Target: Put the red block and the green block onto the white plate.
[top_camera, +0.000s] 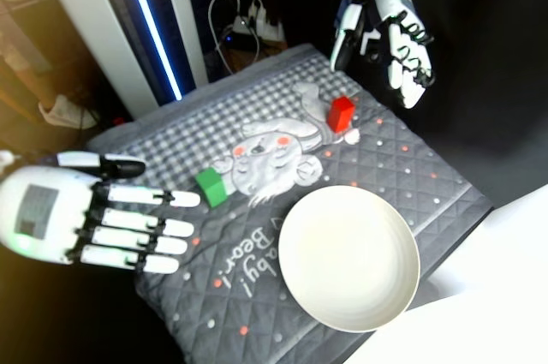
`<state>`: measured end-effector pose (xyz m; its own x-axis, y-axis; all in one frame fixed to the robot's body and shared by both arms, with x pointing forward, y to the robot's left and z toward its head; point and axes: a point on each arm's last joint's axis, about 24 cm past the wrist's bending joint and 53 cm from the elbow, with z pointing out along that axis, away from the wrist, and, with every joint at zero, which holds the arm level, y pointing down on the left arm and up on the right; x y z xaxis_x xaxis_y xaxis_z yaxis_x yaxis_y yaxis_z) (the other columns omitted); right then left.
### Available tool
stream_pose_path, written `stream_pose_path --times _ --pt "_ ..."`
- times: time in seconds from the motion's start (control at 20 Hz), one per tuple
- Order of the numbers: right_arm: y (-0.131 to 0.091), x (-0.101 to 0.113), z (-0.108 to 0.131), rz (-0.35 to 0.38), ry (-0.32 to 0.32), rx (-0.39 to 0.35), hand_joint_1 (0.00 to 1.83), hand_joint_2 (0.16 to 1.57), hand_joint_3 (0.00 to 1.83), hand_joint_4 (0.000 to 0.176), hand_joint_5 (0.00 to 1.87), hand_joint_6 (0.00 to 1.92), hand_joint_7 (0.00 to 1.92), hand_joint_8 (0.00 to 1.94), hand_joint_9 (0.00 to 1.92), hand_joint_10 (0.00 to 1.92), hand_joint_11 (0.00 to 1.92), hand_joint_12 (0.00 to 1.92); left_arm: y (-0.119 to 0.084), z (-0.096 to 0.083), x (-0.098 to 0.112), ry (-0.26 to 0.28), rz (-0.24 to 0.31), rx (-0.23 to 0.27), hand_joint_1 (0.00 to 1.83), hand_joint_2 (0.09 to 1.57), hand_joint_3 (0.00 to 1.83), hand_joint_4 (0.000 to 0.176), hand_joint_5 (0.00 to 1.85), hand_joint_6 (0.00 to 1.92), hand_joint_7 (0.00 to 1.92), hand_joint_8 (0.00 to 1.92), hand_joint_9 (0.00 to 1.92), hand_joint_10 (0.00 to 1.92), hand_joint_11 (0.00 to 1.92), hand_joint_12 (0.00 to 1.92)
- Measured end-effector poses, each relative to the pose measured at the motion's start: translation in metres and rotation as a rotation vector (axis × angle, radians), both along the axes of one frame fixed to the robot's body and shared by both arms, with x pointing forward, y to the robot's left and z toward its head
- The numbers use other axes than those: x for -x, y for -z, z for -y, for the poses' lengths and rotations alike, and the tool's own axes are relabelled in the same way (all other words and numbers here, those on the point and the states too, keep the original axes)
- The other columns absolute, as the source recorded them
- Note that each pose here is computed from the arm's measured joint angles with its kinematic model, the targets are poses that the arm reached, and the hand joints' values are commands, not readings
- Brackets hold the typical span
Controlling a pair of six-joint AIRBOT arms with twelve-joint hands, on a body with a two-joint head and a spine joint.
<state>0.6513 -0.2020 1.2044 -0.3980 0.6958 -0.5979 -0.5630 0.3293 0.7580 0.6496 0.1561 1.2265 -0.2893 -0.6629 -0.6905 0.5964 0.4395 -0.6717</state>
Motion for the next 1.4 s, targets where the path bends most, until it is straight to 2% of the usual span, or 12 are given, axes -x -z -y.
stream_pose_path --times 0.2,0.25,0.3,0.4,0.45,0.55,0.7,1.0,1.1,1.15,1.3,1.4 --pt "-0.006 0.002 0.0 0.014 -0.01 -0.024 1.03 0.98 0.0 0.071 0.33 0.0 0.31 0.0 0.29 0.01 0.13 0.44 0.0 0.0 -0.001 -0.001 -0.001 -0.001 0.89 0.93 0.0 0.0 0.29 0.0 0.18 0.0 0.16 0.01 0.0 0.61" --pt "-0.008 0.003 0.0 0.023 -0.013 -0.029 0.98 0.97 0.0 0.09 0.32 0.0 0.34 0.0 0.34 0.0 0.15 0.48 0.001 0.002 -0.001 0.005 0.004 -0.009 0.88 0.93 0.0 0.0 0.29 0.0 0.18 0.0 0.17 0.01 0.0 0.61" --pt "-0.012 0.005 0.0 0.036 -0.019 -0.037 0.97 0.99 0.0 0.071 0.32 0.0 0.33 0.0 0.35 0.0 0.15 0.56 0.001 0.004 -0.004 0.004 0.001 -0.004 0.88 0.93 0.0 0.001 0.29 0.0 0.18 0.0 0.17 0.01 0.0 0.61" --pt "-0.034 0.004 -0.012 0.087 -0.045 -0.056 0.98 0.98 0.0 0.132 0.28 0.0 0.23 0.0 0.2 0.0 0.01 0.59 0.0 0.008 -0.004 0.012 0.006 -0.01 0.9 0.91 0.0 0.013 0.28 0.0 0.19 0.0 0.18 0.01 0.0 0.69" --pt "-0.054 0.005 -0.023 0.142 -0.072 -0.066 0.9 0.97 0.0 0.135 0.28 0.0 0.22 0.0 0.21 0.0 0.0 0.69 -0.001 0.01 -0.003 0.018 0.01 -0.008 0.83 0.89 0.0 0.03 0.26 0.0 0.17 0.0 0.17 0.0 0.0 0.66" --pt "-0.083 0.009 -0.04 0.231 -0.114 -0.083 0.85 0.92 0.0 0.17 0.26 0.0 0.25 0.01 0.23 0.01 0.0 0.66 -0.001 0.013 0.0 0.032 0.01 -0.003 0.81 0.87 0.0 0.021 0.26 0.0 0.17 0.0 0.18 0.0 0.0 0.8" --pt "-0.061 0.012 -0.066 0.205 -0.17 -0.004 0.89 0.87 0.0 0.176 0.28 0.0 0.31 0.0 0.3 0.01 0.06 0.75 0.001 0.012 -0.003 0.027 0.005 -0.015 0.84 0.87 0.0 0.0 0.28 0.0 0.16 0.0 0.18 0.0 0.0 0.85" --pt "-0.055 0.0 -0.062 0.178 -0.136 -0.002 0.99 0.89 0.0 0.145 0.35 0.0 0.3 0.0 0.23 0.0 0.03 0.47 0.01 0.022 -0.001 0.052 -0.008 -0.054 0.84 0.84 0.0 0.005 0.24 0.0 0.22 0.0 0.24 0.01 0.0 0.85" --pt "-0.043 -0.002 -0.073 0.153 -0.148 0.011 0.95 0.88 0.0 0.155 0.37 0.0 0.31 0.0 0.21 0.0 0.0 0.28 0.027 0.035 0.001 0.08 -0.044 -0.11 0.91 0.84 0.0 0.061 0.31 0.0 0.33 0.0 0.38 0.01 0.03 1.09" --pt "-0.037 -0.004 -0.077 0.141 -0.152 0.023 0.94 0.89 0.0 0.129 0.39 0.01 0.31 0.0 0.21 0.0 0.01 0.28 0.035 0.04 0.003 0.095 -0.053 -0.152 0.9 0.83 0.0 0.08 0.34 0.0 0.28 0.0 0.34 0.0 0.04 1.03" --pt "-0.028 -0.012 -0.079 0.118 -0.138 0.038 0.97 0.9 0.0 0.103 0.48 0.01 0.38 0.01 0.32 0.01 0.19 0.42 0.044 0.041 -0.005 0.089 -0.07 -0.217 0.94 0.82 0.0 0.073 0.33 0.0 0.22 0.0 0.28 0.0 0.02 0.84" --pt "-0.025 -0.016 -0.078 0.109 -0.128 0.042 1.02 0.92 0.0 0.04 0.54 0.0 0.48 0.0 0.43 0.01 0.32 0.43 0.052 0.039 -0.008 0.083 -0.091 -0.255 0.99 0.81 0.0 0.065 0.35 0.0 0.25 0.01 0.27 0.0 0.0 0.75"
